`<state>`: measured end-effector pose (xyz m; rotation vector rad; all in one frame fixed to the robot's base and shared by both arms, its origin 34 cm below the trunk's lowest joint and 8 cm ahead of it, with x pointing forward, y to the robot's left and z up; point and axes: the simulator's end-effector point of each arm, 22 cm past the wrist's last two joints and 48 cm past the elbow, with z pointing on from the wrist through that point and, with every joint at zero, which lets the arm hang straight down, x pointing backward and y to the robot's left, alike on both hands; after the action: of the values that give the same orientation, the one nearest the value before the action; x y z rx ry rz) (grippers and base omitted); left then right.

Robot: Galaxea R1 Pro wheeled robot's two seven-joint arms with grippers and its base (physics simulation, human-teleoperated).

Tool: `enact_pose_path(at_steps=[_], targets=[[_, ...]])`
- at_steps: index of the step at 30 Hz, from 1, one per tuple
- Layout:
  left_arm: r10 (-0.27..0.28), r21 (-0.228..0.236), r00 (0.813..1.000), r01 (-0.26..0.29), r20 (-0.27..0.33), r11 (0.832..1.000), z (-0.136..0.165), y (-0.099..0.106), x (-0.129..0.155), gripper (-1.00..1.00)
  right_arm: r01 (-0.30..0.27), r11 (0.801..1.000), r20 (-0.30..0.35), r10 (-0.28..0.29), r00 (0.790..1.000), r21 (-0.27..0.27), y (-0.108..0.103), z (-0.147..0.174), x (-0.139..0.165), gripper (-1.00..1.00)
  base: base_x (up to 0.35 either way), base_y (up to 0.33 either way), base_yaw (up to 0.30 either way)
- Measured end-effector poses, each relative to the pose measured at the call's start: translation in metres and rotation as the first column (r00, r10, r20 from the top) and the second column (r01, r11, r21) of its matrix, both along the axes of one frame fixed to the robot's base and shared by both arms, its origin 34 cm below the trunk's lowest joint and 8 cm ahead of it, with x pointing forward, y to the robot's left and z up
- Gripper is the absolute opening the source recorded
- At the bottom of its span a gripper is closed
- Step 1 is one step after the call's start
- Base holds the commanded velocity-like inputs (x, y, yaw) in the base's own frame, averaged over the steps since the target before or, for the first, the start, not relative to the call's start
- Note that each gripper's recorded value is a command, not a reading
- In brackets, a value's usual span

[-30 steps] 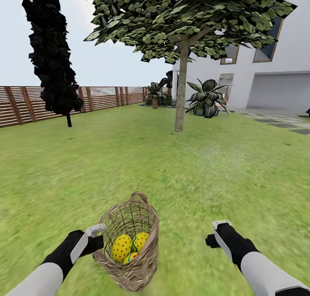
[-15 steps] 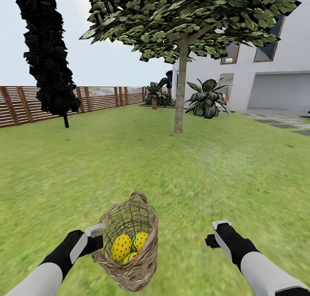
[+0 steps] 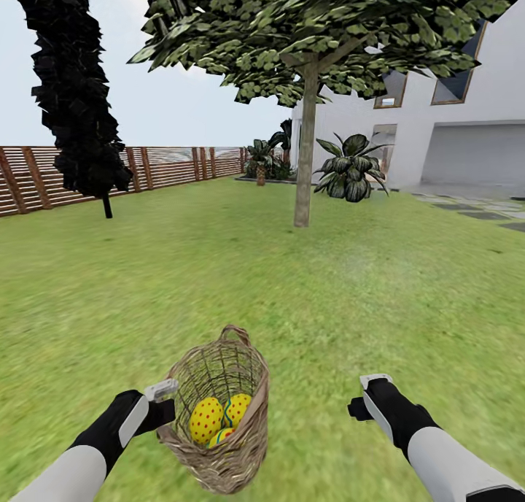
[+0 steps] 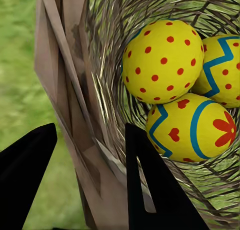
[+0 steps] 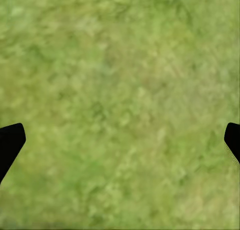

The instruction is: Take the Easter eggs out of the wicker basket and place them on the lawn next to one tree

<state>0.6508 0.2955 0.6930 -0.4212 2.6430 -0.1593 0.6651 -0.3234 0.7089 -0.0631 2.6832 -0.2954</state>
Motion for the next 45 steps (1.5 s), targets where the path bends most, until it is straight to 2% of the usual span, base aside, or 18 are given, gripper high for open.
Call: enact_pose_path(at_steps=[45], targets=[[-0.002, -0.003, 1.0, 0.002, -0.004, 1.0, -0.0008, -0.0016, -0.001, -1.0, 0.011, 1.0, 0.0, -0.011, 1.0, 0.003, -0.0057, 0.0001, -0.0007, 1.0, 0.329, -0.084, 0.0]])
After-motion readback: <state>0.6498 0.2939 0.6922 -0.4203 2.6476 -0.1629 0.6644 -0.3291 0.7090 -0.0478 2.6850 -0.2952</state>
